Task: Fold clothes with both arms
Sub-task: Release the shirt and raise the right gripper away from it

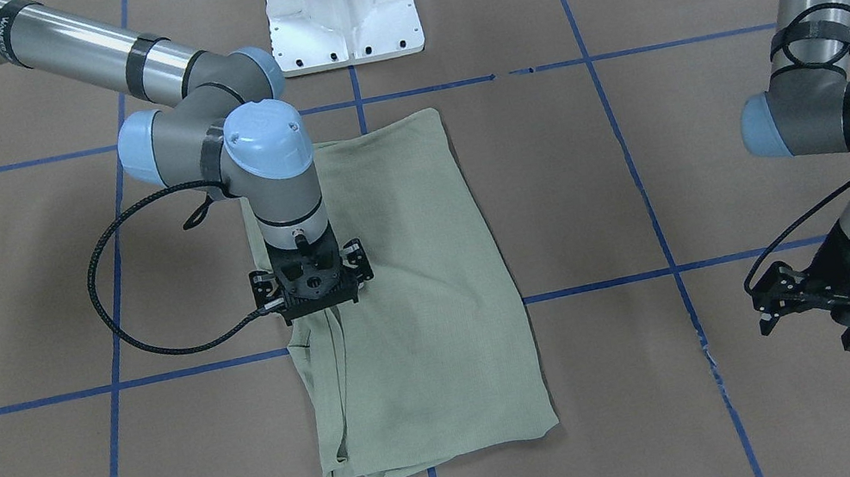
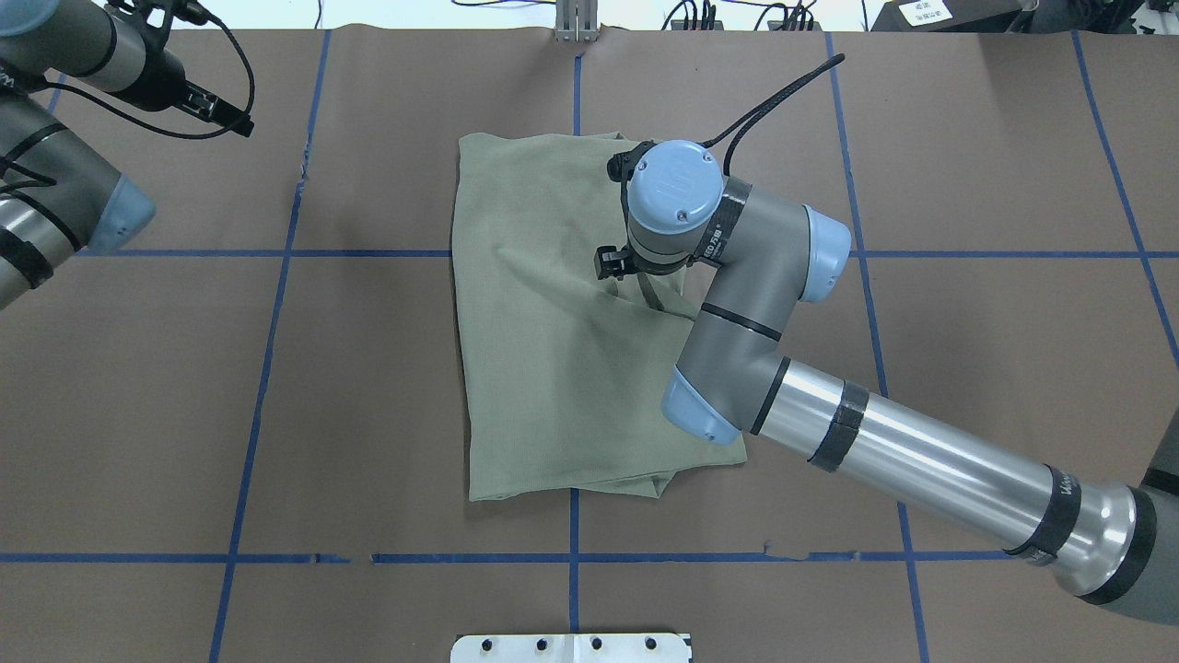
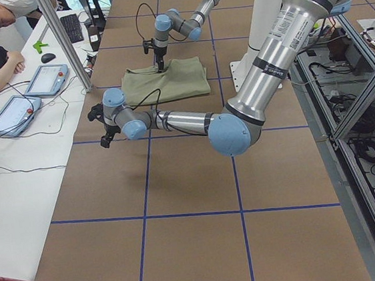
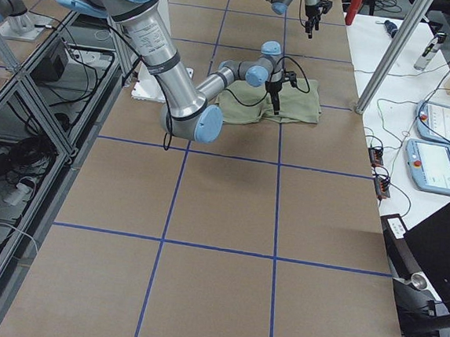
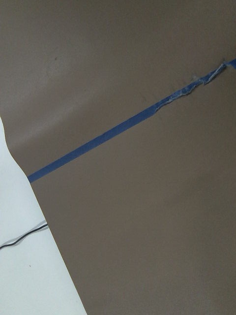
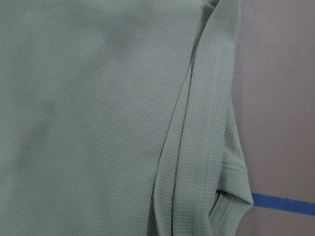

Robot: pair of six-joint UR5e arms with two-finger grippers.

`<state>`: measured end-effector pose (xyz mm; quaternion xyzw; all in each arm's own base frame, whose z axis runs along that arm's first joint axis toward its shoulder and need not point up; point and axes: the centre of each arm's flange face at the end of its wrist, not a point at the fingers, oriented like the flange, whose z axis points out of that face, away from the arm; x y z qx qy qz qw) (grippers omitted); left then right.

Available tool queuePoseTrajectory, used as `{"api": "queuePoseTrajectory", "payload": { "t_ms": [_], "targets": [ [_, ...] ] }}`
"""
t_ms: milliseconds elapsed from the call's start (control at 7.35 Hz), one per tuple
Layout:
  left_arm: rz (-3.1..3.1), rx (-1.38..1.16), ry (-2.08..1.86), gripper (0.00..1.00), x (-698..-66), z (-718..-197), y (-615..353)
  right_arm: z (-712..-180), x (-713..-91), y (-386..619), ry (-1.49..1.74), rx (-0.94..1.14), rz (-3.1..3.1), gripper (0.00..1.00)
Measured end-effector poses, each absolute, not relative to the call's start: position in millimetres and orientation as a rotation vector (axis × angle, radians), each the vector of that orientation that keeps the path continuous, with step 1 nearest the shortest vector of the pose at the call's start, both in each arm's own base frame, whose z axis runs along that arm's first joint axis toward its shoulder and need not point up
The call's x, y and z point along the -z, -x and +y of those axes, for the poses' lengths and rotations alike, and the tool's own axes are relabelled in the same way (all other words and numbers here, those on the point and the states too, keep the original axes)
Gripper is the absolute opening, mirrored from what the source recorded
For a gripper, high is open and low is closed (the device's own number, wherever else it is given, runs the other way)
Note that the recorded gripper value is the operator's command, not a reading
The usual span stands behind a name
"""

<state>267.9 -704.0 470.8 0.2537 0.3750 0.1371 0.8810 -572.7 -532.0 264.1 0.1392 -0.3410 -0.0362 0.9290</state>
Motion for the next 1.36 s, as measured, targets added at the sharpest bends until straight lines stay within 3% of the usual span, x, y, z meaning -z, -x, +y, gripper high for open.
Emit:
{"api": "queuePoseTrajectory", "payload": {
  "t_ms": [136,1225,1361],
  "targets": [
    [0.781,-0.286,-0.529,1.0,-471,-704,-268,-531,-268,575,-0.267,0.084,-0.7,0.0],
    [0.781,-0.287,-0.53,1.0,-471,-704,-267,-556,-305,517,-0.212,0.04,-0.712,0.02],
    [0.781,-0.287,-0.53,1.0,-471,-704,-268,-551,-321,503,-0.214,0.031,-0.702,0.99]
  ]
}}
